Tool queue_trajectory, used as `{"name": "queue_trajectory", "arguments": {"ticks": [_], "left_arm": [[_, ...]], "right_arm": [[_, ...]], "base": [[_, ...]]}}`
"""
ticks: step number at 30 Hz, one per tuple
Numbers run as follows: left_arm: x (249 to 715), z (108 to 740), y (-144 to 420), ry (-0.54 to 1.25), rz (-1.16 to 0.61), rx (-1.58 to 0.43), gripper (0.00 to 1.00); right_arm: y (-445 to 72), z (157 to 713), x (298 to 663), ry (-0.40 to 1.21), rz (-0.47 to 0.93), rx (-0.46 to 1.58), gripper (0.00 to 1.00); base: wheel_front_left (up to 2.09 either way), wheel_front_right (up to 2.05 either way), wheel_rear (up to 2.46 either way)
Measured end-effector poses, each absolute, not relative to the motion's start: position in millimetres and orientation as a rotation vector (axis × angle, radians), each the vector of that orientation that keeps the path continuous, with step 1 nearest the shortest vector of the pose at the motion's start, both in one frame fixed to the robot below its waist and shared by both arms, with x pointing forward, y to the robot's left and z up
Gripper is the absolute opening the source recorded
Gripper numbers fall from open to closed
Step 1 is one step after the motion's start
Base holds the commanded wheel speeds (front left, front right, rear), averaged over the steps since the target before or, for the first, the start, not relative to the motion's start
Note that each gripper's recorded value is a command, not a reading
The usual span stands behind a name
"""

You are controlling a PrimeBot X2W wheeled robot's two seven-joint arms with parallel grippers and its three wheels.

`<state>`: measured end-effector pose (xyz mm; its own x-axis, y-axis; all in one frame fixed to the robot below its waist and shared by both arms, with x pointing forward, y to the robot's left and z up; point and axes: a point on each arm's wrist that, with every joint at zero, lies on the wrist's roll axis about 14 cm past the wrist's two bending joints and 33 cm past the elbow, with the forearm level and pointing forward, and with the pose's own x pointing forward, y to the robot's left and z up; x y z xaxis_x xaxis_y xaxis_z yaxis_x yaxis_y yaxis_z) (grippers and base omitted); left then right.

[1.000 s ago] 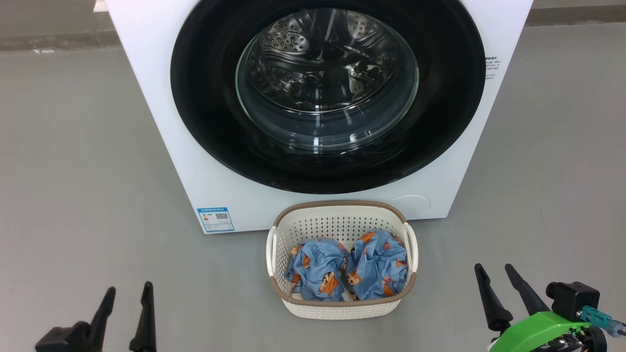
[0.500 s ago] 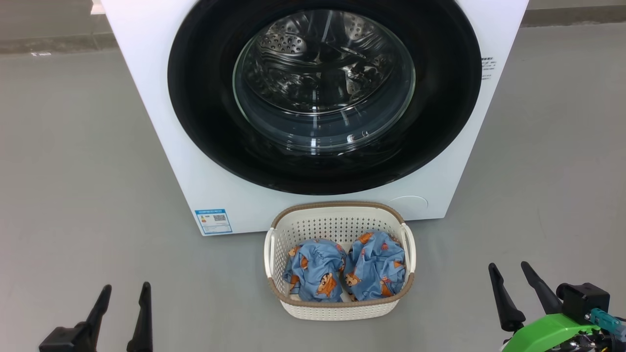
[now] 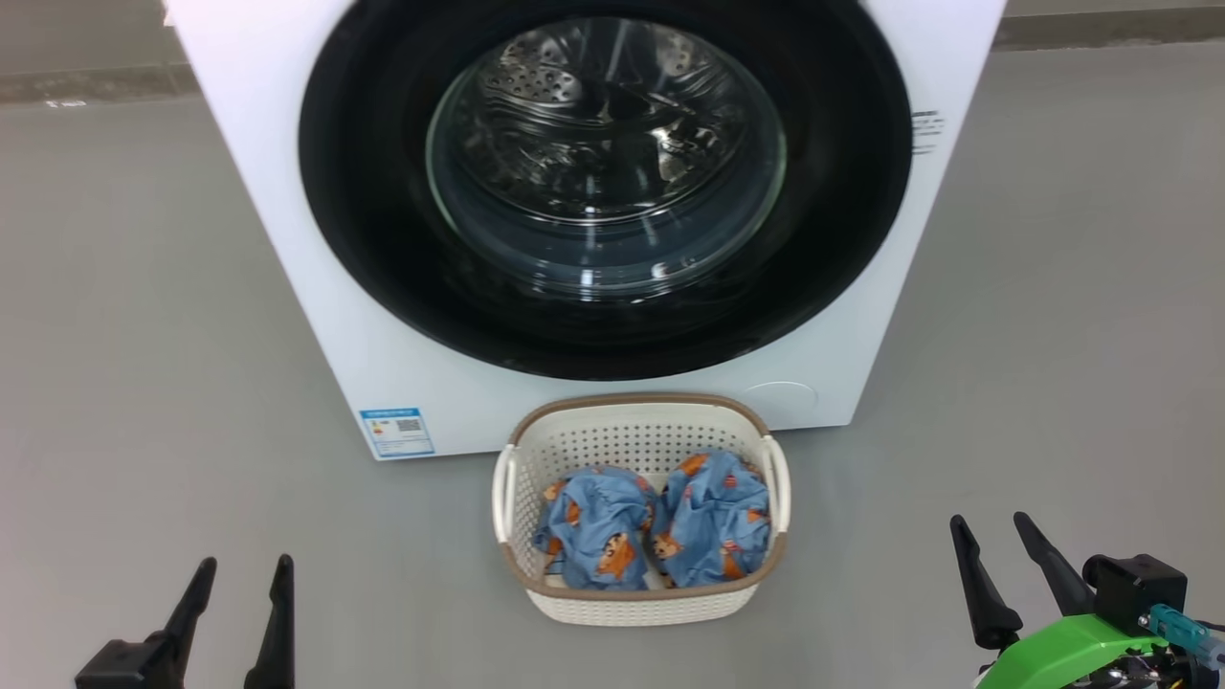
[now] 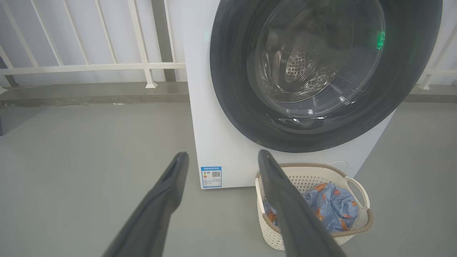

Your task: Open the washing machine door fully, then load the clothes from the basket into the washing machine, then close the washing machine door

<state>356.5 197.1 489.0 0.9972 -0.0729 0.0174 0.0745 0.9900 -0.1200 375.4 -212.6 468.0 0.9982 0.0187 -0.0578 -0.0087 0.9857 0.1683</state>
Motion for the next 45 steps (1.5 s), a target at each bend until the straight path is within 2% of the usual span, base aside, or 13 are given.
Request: {"name": "queue_trajectory", "arguments": {"ticks": [21, 36, 37, 38, 39, 40, 45], "left_arm": [[359, 487, 191, -0.007, -0.080, -0.140, 1.00], [360, 490, 186, -0.018, -0.095, -0.154, 1.00], [360, 490, 185, -0.017, -0.096, -0.157, 1.00], [360, 490, 183, -0.016, -0.099, -0.159, 1.00], [360, 489, 181, -0.014, -0.103, -0.164, 1.00], [360, 489, 179, -0.013, -0.106, -0.171, 1.00], [359, 485, 171, -0.003, -0.112, -0.203, 1.00]], "right_arm": [[-213, 465, 374, 0.066, 0.010, 0.172, 1.00], [-210, 465, 374, 0.065, 0.011, 0.184, 1.00], [-209, 465, 375, 0.064, 0.011, 0.196, 0.91], [-207, 465, 375, 0.063, 0.009, 0.217, 0.43], [-204, 466, 376, 0.060, 0.006, 0.248, 0.19], [-201, 466, 376, 0.057, 0.009, 0.273, 0.00], [-192, 485, 391, 0.000, 0.015, 0.406, 0.00]], "base": [[1.21, 0.90, -2.11], [0.18, 0.12, -0.30], [0.00, 0.00, 0.00], [0.00, 0.00, 0.00], [0.00, 0.00, 0.00], [0.00, 0.00, 0.00], [0.00, 0.00, 0.00]]}}
